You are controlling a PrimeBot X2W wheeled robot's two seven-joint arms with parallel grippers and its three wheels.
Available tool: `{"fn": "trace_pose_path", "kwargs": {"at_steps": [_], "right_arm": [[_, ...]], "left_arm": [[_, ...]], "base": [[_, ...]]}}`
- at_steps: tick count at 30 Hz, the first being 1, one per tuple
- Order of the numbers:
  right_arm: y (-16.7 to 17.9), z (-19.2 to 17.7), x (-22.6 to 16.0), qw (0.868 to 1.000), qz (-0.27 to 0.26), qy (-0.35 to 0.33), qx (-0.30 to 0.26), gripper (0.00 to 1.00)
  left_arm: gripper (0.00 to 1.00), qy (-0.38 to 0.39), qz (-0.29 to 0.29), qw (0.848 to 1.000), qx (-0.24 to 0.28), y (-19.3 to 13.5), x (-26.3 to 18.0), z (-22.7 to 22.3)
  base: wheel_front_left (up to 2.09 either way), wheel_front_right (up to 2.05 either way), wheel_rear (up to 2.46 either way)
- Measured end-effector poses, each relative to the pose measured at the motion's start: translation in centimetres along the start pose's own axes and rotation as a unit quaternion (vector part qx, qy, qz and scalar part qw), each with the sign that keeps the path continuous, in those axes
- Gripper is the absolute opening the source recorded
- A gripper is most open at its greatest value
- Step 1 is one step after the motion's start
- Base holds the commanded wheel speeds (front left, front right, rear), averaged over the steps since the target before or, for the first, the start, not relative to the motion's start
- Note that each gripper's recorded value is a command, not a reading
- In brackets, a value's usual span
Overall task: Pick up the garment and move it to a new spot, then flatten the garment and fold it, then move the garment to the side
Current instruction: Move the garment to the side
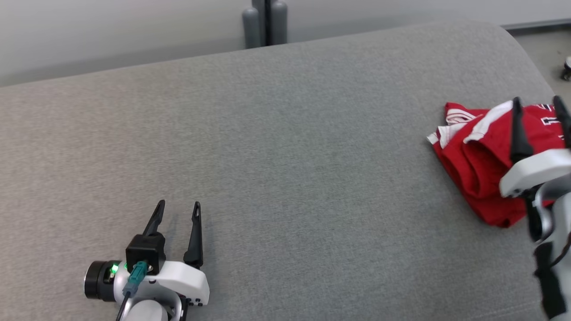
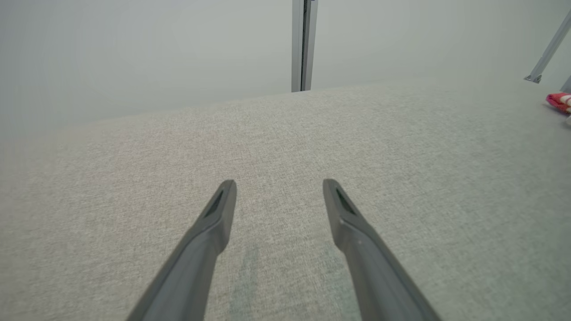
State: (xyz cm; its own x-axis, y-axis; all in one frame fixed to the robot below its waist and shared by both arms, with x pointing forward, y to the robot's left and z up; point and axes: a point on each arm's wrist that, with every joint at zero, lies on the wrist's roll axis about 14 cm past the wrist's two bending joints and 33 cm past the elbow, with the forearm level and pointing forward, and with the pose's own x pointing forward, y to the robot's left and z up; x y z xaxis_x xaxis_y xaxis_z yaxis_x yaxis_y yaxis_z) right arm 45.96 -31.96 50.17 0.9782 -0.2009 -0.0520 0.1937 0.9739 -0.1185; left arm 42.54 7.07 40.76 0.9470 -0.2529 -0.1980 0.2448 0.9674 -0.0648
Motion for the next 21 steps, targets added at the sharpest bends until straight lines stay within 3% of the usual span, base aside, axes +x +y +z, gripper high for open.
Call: {"fn": "trace_pose_path", "kwargs": {"at_steps": [5,21], "right_arm": [[6.0,0.7,-2.0,0.997,0.044,-0.032,0.047,1.00],[13.8,-1.2,-7.6,0.986,0.144,-0.013,0.079,1.00]], "left_arm": [[1.00,-0.009,0.037,0.999,-0.003,2.0,-2.0,0.7],[1.00,-0.017,0.132,0.991,-0.012,6.7,-8.5,0.7]], "base": [[0.00,0.00,0.00],[0.00,0.00,0.00]]}}
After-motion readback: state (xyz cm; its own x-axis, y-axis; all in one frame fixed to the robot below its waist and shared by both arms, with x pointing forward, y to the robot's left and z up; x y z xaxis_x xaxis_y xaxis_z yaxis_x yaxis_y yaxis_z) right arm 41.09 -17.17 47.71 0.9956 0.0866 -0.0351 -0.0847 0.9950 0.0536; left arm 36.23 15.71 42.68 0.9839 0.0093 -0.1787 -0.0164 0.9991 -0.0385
